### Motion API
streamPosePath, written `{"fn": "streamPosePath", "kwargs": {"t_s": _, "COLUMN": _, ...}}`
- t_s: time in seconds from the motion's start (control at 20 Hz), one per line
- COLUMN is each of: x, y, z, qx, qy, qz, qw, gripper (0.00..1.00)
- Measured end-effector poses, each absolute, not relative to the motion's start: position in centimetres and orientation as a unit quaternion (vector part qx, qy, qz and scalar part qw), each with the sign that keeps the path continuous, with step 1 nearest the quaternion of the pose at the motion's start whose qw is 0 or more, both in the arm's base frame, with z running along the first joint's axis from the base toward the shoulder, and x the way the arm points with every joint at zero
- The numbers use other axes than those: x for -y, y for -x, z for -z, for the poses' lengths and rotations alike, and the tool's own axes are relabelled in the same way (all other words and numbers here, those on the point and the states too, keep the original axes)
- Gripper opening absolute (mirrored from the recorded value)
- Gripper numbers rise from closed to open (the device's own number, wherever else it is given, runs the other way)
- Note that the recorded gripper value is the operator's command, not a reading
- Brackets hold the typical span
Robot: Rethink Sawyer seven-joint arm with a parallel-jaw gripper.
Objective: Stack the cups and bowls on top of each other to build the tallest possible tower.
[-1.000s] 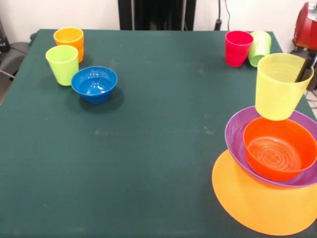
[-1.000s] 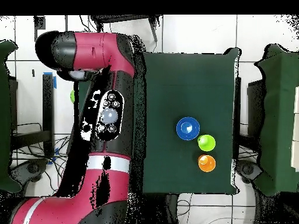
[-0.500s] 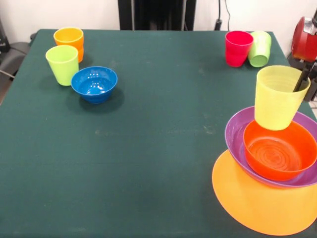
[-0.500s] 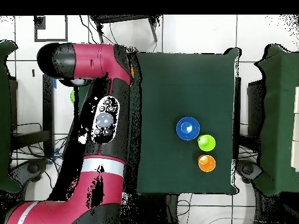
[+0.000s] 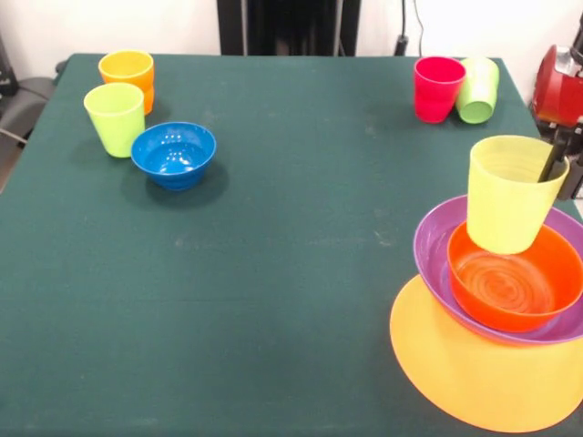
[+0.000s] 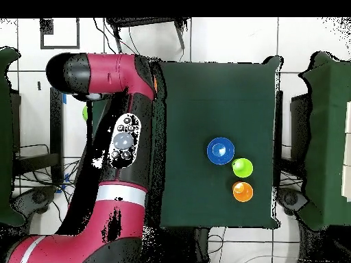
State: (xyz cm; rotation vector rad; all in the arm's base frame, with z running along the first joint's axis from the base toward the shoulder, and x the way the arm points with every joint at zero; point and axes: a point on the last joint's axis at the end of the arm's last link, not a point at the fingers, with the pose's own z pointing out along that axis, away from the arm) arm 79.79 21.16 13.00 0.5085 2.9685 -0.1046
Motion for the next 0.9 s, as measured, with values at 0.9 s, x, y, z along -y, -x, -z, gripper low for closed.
{"fn": "streamPosePath", "kwargs": {"t_s": 0.9, "x": -21.6, "y": -79.5, "z": -9.9, "qx": -0.981, "qy": -0.159, "qz": 0.042, "qw": 0.1, "gripper": 0.0}}
